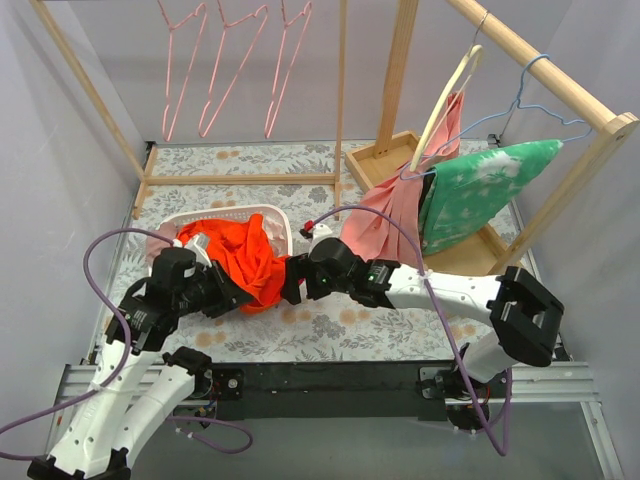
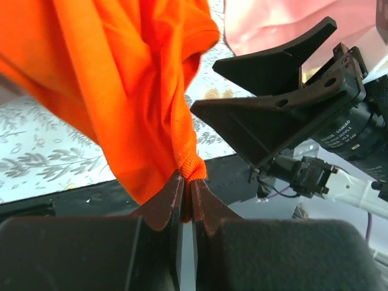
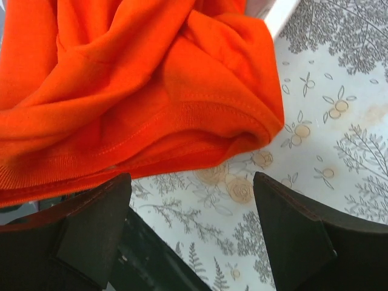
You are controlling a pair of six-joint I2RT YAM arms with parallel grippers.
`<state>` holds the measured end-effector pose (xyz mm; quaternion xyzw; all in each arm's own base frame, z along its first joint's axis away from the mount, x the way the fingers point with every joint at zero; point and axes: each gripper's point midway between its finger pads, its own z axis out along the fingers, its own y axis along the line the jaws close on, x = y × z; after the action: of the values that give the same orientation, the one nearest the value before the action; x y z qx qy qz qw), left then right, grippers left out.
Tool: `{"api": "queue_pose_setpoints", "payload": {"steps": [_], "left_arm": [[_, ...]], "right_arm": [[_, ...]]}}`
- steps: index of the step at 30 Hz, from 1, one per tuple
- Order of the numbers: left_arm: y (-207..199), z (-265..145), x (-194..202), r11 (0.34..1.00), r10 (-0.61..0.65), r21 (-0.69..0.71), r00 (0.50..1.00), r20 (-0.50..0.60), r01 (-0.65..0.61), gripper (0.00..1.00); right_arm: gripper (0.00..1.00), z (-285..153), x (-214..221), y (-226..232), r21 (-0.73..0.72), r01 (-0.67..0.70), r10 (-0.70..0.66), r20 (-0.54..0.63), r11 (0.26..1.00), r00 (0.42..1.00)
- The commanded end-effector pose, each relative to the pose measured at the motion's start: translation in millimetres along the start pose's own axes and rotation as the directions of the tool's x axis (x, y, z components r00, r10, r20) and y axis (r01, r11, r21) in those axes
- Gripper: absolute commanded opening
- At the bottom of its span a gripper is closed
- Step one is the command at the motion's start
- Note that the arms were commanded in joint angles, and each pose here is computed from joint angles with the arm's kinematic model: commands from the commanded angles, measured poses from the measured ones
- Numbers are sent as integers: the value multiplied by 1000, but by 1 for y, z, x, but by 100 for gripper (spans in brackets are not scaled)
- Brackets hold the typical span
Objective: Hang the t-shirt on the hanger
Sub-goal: Pick up the T-shirt and place it in the bin.
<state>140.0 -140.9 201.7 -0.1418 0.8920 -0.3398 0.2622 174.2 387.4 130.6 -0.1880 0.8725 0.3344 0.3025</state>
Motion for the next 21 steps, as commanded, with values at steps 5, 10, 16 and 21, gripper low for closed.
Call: {"api": "queue_pose_setpoints", "payload": {"steps": [5,10,16,21], "left_arm": [[-2,-33,-16,997,-20,-74,995,100,27,0],[-2,-51,-22,995,-19,-98,989,149,34,0],[-12,-66,-32,996,-19,-79,978,206,37,0],[-46,-94,-72,998,57,-31,932,357,-49,0]], "right_arm": [[89,40,-41,18,-28,15,-11,139,1000,990],[89,51,-43,15,-10,31,-29,139,999,990],[50,43,-60,31,-69,24,-10,188,997,982],[1,11,-112,64,-65,67,-51,227,996,973]]}}
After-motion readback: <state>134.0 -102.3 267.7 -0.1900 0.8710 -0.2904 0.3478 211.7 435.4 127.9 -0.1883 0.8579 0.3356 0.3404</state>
